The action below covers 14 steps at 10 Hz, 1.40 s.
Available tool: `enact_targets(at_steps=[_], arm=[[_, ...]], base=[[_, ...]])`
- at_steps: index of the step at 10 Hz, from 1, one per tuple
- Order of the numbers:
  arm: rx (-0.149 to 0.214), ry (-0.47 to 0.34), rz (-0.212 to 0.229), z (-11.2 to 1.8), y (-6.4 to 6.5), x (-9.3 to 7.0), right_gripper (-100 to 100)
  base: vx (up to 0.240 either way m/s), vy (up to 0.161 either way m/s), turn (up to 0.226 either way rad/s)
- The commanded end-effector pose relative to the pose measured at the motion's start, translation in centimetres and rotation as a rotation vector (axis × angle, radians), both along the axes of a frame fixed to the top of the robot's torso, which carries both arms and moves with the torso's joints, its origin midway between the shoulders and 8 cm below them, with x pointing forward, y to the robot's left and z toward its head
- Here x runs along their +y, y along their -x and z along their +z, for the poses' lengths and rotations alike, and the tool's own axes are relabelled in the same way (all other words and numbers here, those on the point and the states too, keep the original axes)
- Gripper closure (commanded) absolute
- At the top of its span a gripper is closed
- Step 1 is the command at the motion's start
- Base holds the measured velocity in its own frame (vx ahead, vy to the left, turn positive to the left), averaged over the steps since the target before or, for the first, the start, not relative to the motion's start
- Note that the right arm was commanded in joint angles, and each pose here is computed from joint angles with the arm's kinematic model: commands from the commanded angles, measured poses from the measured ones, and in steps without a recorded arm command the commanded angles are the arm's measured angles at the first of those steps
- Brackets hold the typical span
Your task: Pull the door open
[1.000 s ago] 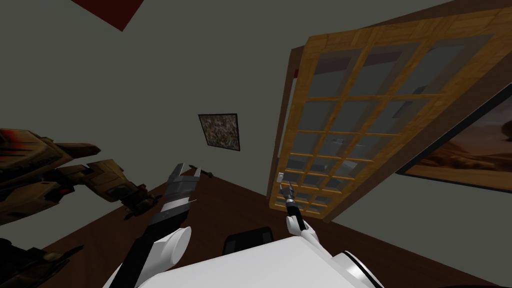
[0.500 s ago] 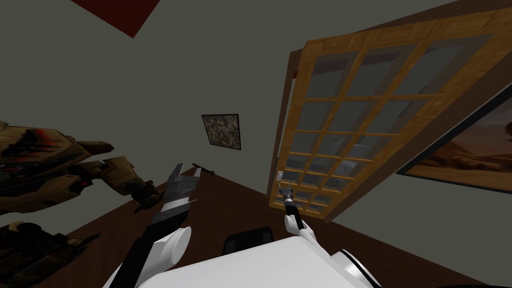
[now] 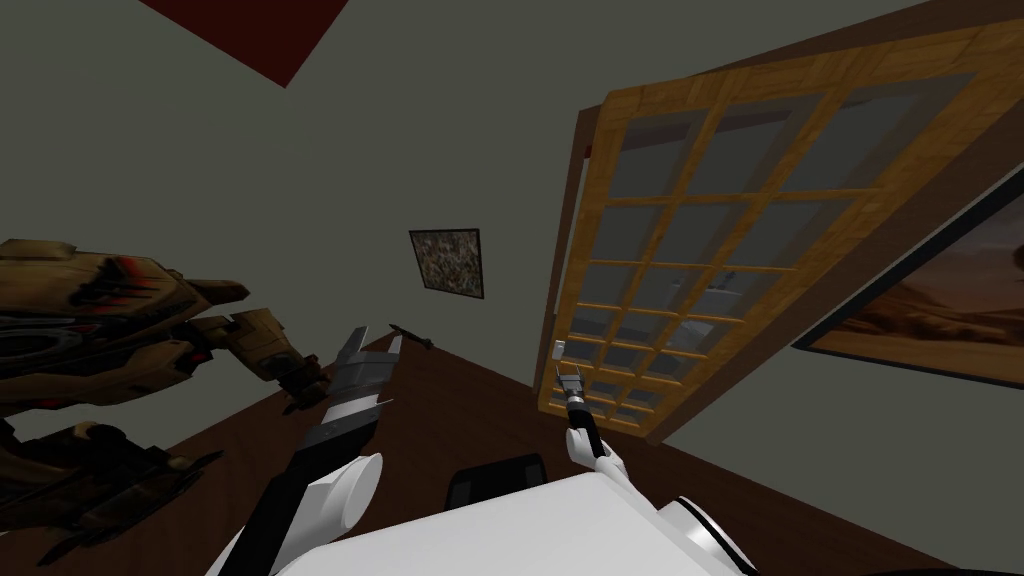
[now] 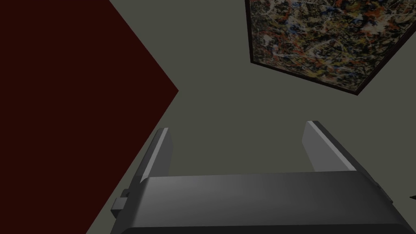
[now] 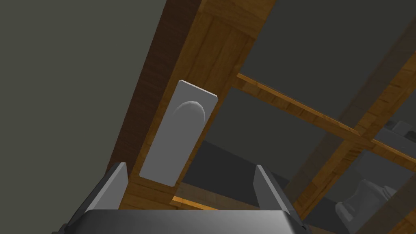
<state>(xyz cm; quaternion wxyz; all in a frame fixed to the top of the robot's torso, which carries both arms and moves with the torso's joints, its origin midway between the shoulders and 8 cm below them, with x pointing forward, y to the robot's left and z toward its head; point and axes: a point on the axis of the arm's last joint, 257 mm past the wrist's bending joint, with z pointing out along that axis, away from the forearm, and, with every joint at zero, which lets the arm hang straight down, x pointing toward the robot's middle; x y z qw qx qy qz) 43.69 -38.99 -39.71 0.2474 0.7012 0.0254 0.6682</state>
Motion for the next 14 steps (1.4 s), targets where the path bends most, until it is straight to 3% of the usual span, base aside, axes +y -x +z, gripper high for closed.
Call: enact_targets(at_steps=[1,10,13,14], arm=[[-0.018,-0.062,-0.004,0.0,-0.1,0.2,-100],[-0.101,-0.336,-0.021,-0.3,-0.5,1.2,-100],[-0.109,-0.360,-0.023,-0.3,-0.6,1.3,-100],[-0.111,-0.364,-0.034,-0.4,0.0,0.1,-100]], base=[[-0.043,-0.016,0.048],[-0.047,-0.012,0.035],[-0.031,-0.008,0.015],[0.101,0.012,0.087]])
